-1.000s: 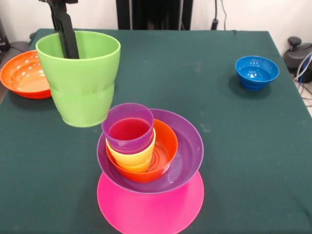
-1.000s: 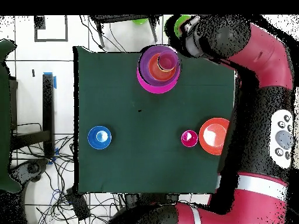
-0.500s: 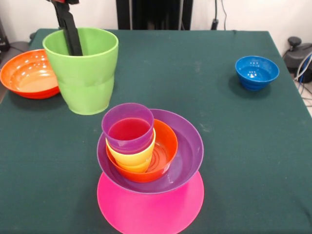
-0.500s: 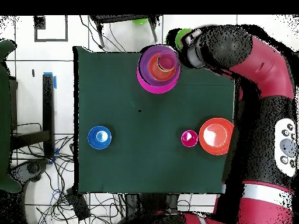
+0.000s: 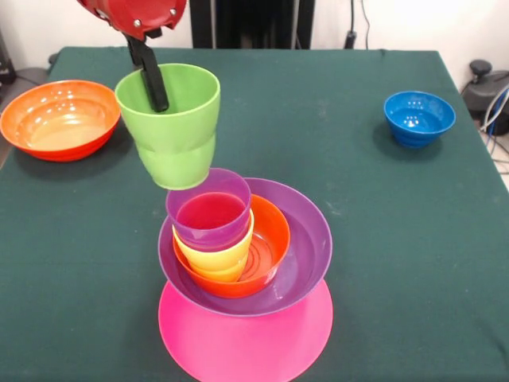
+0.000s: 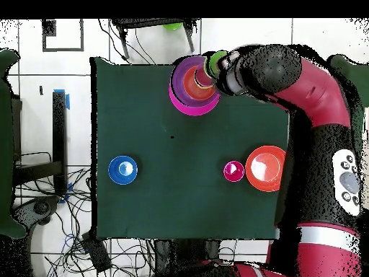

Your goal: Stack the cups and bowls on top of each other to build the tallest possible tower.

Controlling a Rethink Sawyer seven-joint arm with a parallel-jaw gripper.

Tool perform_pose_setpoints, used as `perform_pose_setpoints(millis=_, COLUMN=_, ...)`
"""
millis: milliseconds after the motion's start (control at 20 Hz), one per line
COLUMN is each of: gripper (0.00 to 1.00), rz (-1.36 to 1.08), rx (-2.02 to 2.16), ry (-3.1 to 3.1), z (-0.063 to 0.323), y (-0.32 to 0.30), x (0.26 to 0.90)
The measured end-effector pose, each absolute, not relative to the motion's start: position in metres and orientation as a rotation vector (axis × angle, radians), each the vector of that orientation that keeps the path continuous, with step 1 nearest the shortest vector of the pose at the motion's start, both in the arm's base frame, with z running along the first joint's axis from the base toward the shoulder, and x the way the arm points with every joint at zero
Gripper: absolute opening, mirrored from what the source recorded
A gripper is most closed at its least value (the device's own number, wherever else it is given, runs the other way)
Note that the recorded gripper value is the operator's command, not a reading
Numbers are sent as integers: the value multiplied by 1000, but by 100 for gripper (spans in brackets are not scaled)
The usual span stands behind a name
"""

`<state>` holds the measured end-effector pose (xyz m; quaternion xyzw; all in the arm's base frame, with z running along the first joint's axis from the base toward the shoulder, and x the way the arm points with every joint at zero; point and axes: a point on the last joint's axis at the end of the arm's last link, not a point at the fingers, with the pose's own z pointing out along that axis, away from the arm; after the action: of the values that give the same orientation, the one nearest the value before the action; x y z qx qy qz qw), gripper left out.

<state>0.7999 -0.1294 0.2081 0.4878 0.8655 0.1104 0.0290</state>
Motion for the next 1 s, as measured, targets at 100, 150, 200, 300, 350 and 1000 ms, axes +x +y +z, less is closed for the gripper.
perform_pose_setpoints(millis=100, gripper=0, rz=344, rx=1506, ry=2675, z=206, y=-128, x=799)
perform_pose_setpoints(millis=150, gripper=0, rz=346, rx=1505, ry=2677, z=206, y=-127, x=799)
perform_pose_setpoints(millis=200, gripper=0, rz=349, rx=1504, ry=2678, z=205, y=-127, x=799)
perform_pose_setpoints(millis=300, gripper=0, rz=354, rx=1500, ry=2681, z=205, y=-125, x=799)
perform_pose_setpoints(millis=350, gripper=0, rz=356, rx=1497, ry=2683, z=205, y=-123, x=800)
perform_pose_setpoints(millis=1000, gripper=0, rz=392, rx=1461, ry=2682, z=206, y=-111, x=807)
